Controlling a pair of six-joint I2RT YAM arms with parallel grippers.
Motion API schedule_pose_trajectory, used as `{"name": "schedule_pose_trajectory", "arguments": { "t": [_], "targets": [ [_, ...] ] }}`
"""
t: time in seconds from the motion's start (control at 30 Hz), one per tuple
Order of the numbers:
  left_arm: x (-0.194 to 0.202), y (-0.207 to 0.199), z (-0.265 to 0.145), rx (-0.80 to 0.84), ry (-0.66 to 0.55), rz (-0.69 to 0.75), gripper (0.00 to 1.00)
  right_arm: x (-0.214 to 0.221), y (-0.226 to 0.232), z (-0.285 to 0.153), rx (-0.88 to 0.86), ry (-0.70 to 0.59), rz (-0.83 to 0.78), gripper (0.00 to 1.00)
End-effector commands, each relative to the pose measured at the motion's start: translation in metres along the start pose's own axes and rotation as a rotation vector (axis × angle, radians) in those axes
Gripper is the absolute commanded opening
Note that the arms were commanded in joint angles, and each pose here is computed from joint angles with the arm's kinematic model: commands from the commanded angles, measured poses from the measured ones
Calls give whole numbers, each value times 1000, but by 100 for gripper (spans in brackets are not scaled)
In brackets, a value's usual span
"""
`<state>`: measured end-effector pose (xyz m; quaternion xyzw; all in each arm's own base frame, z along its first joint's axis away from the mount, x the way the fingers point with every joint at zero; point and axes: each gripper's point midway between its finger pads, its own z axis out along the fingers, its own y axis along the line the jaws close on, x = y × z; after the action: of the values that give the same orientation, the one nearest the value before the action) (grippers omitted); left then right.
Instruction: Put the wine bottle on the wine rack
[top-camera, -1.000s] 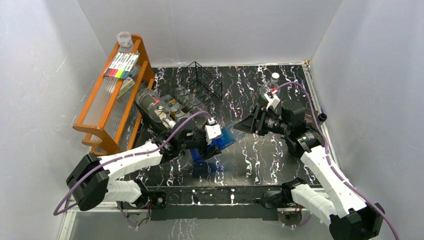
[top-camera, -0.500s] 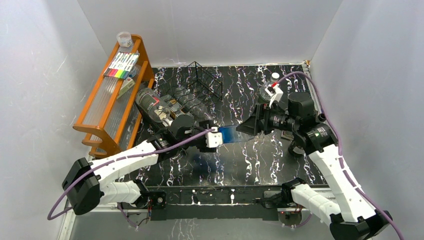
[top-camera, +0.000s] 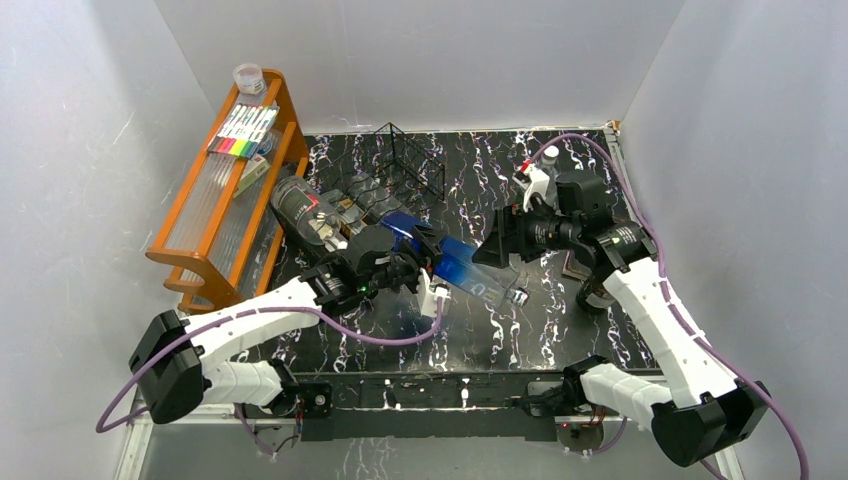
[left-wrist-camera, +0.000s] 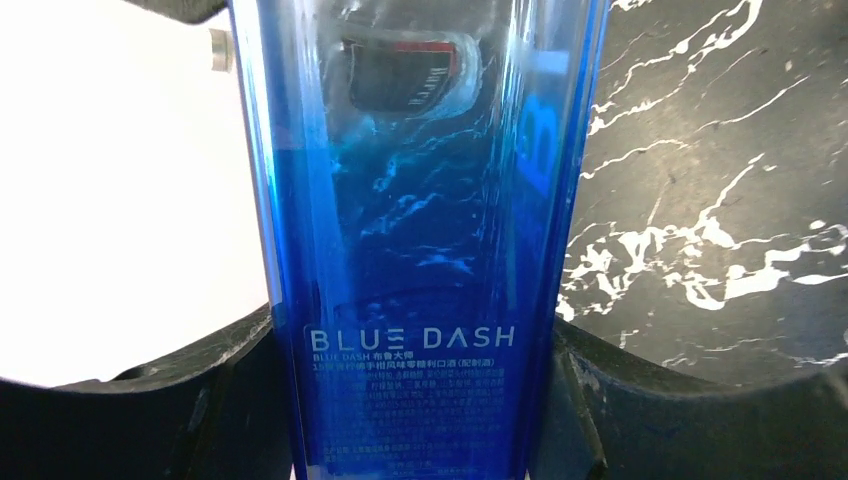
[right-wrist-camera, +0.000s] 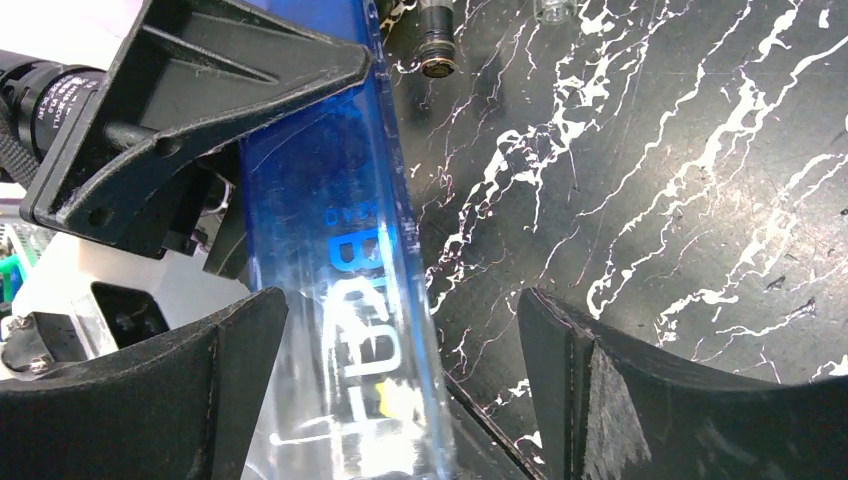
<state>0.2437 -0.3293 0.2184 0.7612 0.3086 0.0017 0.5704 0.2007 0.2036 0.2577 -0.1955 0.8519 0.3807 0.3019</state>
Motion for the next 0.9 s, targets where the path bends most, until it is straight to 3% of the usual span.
{"name": "schedule_pose_trajectory", "arguments": {
  "t": [0.0,0.17,0.6,0.73,0.87],
  "targets": [
    [-38,102,-21,-284,-71,227,19,1,13,-1,-46,8,-76,97],
    [-35,104,-17,-298,-61,239,19,-5,24,-3,-83,-35,-76,98],
    [-41,111,-20,-330,-86,228,18,41,17,11,-129,73,-55,96],
    [-40,109,-18,-313,-88,216,19,36,19,14,-136,64,-72,87],
    [-41,108,-18,-302,-90,191,19,35,14,20,-119,74,-80,70]
  ]
}}
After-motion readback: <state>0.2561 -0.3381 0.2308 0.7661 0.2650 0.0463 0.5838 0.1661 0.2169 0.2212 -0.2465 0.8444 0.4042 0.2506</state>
